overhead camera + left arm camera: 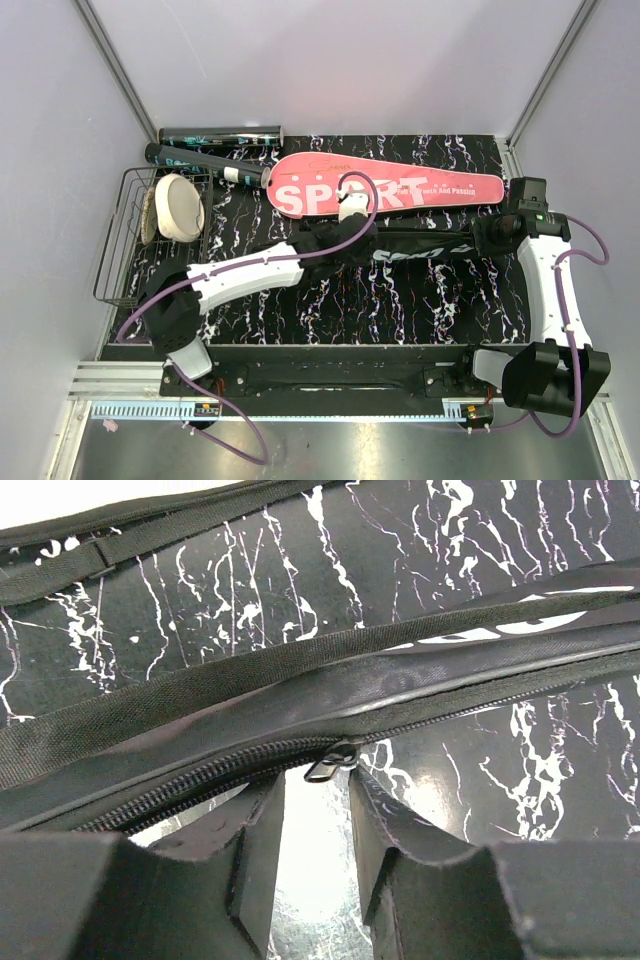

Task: Pack up the badminton gear
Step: Zip the racket bag at the center of the board.

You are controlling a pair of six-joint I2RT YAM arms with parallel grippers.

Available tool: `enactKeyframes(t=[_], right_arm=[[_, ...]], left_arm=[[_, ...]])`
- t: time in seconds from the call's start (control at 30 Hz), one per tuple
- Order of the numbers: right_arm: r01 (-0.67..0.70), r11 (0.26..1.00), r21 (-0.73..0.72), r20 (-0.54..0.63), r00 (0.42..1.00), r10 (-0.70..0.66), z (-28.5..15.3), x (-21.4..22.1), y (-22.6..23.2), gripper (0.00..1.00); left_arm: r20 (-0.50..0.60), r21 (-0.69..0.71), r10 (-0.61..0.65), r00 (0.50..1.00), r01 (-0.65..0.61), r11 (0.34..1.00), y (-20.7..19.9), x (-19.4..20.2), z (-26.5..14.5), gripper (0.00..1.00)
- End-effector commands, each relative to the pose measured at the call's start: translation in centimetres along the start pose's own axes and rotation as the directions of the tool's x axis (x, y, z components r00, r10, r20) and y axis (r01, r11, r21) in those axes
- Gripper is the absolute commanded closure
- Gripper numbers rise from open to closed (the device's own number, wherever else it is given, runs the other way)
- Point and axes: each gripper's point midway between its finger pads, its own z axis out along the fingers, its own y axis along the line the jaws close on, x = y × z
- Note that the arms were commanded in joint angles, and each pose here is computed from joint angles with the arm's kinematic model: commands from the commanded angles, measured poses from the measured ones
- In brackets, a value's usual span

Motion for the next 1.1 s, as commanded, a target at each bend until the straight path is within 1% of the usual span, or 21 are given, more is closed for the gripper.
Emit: enactKeyframes(t=[0.0,0.03,0.17,0.47,0.83,0.87,0.9,0.93,1.07], right_arm=[[-0.034,0.995,-0.090,-0.089,0.996,0.026,-1.3,1.5,2.1,1.00],[-0.033,0.996,-0.089,-0.088,0.996,0.025,-1.3,1.5,2.0,1.00],[-0.035,0.995,-0.093,-0.087,0.996,0.027,-1.4,1.5,2.1,1.00],[-0.031,0.995,-0.094,-0.094,0.995,0.022,-1.3,1.6,2.2,1.00],[-0.030,0.995,-0.098,-0.107,0.994,0.019,-1.2,1.8,2.2,1.00],[-0.030,0.995,-0.097,-0.108,0.994,0.019,-1.1,1.8,2.2,1.00],[-0.029,0.994,-0.101,-0.106,0.994,0.018,-1.2,1.8,2.3,1.00],[-0.030,0.995,-0.099,-0.107,0.994,0.019,-1.2,1.8,2.3,1.00],[-0.030,0.994,-0.106,-0.105,0.994,0.019,-1.3,1.8,2.4,1.00]], left_arm=[[0.119,-0.053,0.046,0.992,-0.040,0.998,-1.2,-3.5,-0.5,0.64],[0.138,-0.085,0.067,0.988,-0.056,0.995,-1.1,-3.7,-0.6,0.64],[0.137,-0.150,0.120,0.983,-0.099,0.984,-1.4,-3.9,-0.2,0.64],[0.137,-0.263,0.156,0.978,-0.116,0.958,-0.3,-4.1,0.3,0.66],[0.169,-0.283,0.158,0.973,-0.106,0.953,-0.4,-5.0,0.0,0.71],[0.170,-0.282,0.157,0.973,-0.105,0.954,-0.4,-5.1,0.0,0.71],[0.168,-0.278,0.157,0.973,-0.106,0.955,-0.5,-5.0,0.0,0.67],[0.168,-0.272,0.154,0.974,-0.104,0.957,-0.7,-5.1,0.0,0.66],[0.168,-0.269,0.152,0.974,-0.103,0.958,-0.8,-5.1,0.1,0.66]])
